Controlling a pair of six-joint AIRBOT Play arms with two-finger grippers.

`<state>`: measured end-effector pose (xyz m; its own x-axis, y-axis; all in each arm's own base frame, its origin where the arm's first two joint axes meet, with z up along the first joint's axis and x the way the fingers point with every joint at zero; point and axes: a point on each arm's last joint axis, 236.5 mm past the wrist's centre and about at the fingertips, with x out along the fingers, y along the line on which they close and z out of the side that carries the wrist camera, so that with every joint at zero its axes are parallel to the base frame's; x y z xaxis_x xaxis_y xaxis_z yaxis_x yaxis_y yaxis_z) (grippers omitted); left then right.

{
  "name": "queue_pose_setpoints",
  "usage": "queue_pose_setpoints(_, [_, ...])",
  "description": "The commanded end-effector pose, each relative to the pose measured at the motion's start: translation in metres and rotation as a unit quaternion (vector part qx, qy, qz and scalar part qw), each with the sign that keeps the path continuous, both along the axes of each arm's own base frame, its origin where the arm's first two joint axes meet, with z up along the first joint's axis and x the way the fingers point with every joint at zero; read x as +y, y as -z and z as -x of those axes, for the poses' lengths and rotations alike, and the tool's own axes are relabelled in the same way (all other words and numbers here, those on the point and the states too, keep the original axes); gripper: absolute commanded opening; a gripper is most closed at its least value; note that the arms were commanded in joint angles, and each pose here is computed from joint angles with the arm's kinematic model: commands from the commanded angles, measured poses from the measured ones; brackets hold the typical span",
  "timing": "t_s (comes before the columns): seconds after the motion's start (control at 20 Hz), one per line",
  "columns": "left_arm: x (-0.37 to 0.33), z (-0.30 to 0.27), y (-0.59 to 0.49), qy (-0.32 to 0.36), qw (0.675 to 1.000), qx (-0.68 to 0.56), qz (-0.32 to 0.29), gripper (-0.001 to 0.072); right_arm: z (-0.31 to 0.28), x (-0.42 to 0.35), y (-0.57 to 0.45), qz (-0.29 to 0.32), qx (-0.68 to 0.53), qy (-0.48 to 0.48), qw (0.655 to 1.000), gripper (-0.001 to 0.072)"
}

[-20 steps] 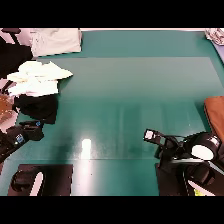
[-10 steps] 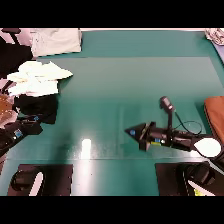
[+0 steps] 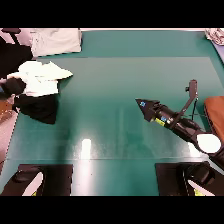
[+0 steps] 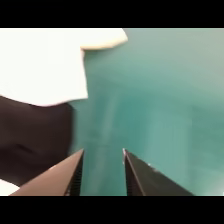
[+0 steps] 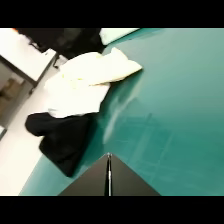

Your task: Fold the shirts.

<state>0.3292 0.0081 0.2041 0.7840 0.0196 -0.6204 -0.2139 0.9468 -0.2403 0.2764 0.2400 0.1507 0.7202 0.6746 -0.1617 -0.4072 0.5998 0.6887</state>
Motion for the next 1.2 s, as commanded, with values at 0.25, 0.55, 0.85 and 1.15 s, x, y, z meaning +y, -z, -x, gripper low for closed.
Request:
queue_pose_setpoints(0.25, [0.102, -0.026, 0.011, -0.14, 0.964, 0.181, -0.138, 0.0715, -0.002, -0.056, 0.073, 0.066, 0.139, -0.049, 0.987, 0.0022])
queue_pose_setpoints(0.55, [0.111, -0.032, 0.098, -0.108, 0.95, 0.287, 0.067, 0.0713, -0.009, -0.122, 0.052, 0.072, 0.107, 0.023, 0.991, 0.0022])
queue_pose_setpoints(0.85, [0.132, -0.089, 0.114, -0.084, 0.972, 0.215, 0.054, 0.0712, -0.002, -0.111, 0.05, 0.075, 0.103, 0.002, 0.992, 0.0023])
queue_pose_setpoints(1.15, [0.125, -0.122, 0.179, -0.023, 0.968, 0.24, 0.07, 0.0713, -0.006, -0.099, 0.044, 0.079, 0.083, 0.001, 0.993, 0.0022])
